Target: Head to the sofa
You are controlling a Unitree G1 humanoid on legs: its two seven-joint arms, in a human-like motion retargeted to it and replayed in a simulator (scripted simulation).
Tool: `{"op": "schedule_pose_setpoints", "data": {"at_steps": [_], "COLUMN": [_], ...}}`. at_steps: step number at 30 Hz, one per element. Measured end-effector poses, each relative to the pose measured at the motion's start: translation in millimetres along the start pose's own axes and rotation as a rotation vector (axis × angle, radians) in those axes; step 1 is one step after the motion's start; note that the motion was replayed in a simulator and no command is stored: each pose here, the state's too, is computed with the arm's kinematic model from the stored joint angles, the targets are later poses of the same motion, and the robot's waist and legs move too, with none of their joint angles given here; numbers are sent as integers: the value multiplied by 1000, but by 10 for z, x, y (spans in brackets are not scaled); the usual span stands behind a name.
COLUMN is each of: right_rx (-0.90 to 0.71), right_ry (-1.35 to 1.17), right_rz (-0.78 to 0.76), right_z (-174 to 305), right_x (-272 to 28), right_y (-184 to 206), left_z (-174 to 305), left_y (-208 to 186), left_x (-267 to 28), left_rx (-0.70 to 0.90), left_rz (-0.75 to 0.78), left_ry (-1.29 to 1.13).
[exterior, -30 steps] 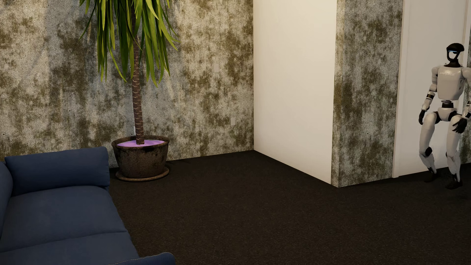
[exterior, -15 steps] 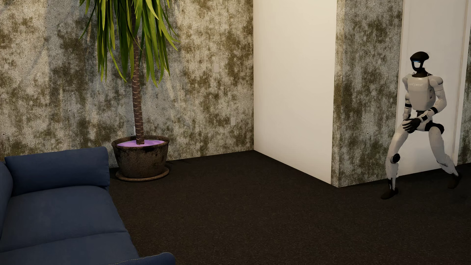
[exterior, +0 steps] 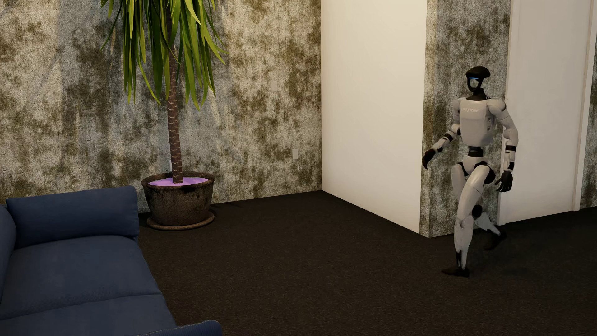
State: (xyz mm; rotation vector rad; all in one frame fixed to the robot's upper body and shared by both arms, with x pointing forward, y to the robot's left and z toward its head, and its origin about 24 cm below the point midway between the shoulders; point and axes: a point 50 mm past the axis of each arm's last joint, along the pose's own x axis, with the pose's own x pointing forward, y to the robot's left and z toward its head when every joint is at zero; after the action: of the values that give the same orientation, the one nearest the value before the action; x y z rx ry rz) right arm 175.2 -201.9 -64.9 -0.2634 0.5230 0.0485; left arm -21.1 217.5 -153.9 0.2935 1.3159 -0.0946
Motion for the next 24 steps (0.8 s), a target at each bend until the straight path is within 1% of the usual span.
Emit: {"op": "schedule_pose_setpoints", "data": {"at_steps": [2,4,5,6,7,8,12,14,16,18,20,22,23,24], "right_rx": [13,13,3,-16,-32,-44,-3,15,38,58,77,76,93,68], "right_ry": [26,121,197,266,328,394,721,858,948,989,986,966,940,891], "right_rz": [1,41,74,120,156,179,149,104,53,6,-30,-45,-57,-27], "right_z": [-75,-318,-501,-655,-791,-945,-1623,-1848,-1977,-2031,-2028,-2006,-1969,-1896], "right_x": [-38,-132,-193,-240,-295,-397,-1064,-1342,-1535,-1615,-1601,-1572,-1488,-1357], "right_y": [27,149,233,341,423,467,448,356,259,174,113,67,72,94], "left_z": [-259,-447,-466,-367,-210,-18,957,1495,1939,2212,2250,2115,1994,1805], "left_y": [-29,-103,-143,-139,-138,-130,80,187,272,290,241,114,52,-13], "left_x": [-71,-125,-112,-62,-12,30,85,-7,-178,-319,-349,-291,-222,-123], "left_rx": [-50,-78,-52,16,84,119,66,46,47,52,53,64,78,84], "left_rz": [10,2,-18,-41,-63,-71,4,40,67,74,60,21,0,-20], "left_ry": [82,149,169,146,94,27,-306,-493,-667,-779,-801,-756,-703,-621]}}
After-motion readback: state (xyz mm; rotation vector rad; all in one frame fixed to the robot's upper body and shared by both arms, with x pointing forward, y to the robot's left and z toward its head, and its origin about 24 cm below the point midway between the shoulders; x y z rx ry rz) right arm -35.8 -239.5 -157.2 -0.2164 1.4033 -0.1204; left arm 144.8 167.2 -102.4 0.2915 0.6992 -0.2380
